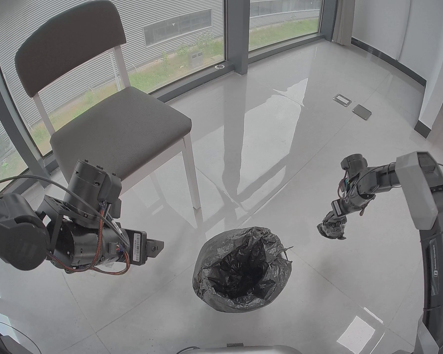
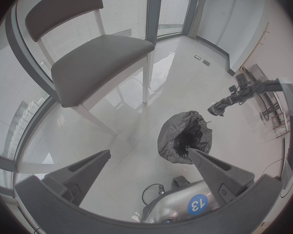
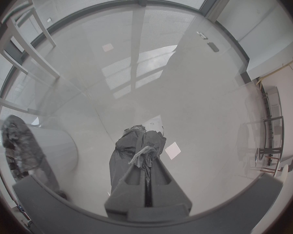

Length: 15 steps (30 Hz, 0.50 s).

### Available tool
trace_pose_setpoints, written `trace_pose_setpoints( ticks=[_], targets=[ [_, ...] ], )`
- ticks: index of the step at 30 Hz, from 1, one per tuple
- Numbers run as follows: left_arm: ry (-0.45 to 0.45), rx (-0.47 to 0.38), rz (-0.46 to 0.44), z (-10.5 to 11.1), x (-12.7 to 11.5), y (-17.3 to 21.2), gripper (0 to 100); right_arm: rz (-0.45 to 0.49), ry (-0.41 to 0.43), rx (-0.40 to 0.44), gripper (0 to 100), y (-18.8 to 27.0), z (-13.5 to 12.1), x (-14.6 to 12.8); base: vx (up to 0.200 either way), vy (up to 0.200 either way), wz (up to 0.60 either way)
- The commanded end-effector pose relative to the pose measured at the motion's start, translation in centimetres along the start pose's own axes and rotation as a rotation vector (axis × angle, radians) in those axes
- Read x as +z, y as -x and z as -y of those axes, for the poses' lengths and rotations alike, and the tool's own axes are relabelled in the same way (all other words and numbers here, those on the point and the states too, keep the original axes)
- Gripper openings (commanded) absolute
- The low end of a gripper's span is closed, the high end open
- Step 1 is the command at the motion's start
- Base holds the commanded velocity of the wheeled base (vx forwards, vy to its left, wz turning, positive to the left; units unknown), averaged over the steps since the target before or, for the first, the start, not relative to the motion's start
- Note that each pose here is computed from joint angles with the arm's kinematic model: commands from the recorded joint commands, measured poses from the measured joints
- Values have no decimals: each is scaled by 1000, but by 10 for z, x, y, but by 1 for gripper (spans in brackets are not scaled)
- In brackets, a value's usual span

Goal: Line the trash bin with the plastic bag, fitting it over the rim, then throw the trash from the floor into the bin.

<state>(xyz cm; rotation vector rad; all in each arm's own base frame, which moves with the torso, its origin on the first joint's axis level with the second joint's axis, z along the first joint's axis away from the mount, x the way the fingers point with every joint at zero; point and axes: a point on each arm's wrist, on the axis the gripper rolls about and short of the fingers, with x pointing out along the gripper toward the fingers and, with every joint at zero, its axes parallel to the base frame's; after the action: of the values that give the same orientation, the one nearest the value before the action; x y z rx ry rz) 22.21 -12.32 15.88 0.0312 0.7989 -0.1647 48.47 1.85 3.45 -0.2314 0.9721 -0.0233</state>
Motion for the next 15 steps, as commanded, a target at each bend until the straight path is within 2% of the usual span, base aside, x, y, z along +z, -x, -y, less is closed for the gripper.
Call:
trace_pose_setpoints(
  ticks=[1,7,9,15],
  targets=[
    [7,31,-52,-8,-11,-9,100,188,40,63,0,118,-13,26,0,0,0],
    [3,45,-89,-11,-19,-15,100,260,165,248,0,197,-63,6,0,0,0],
    [2,45,-89,-10,-18,-16,100,265,210,305,0,212,-80,-4,0,0,0],
    [7,42,-56,-10,-13,-15,100,253,323,406,0,242,-123,-33,0,0,0]
  ],
)
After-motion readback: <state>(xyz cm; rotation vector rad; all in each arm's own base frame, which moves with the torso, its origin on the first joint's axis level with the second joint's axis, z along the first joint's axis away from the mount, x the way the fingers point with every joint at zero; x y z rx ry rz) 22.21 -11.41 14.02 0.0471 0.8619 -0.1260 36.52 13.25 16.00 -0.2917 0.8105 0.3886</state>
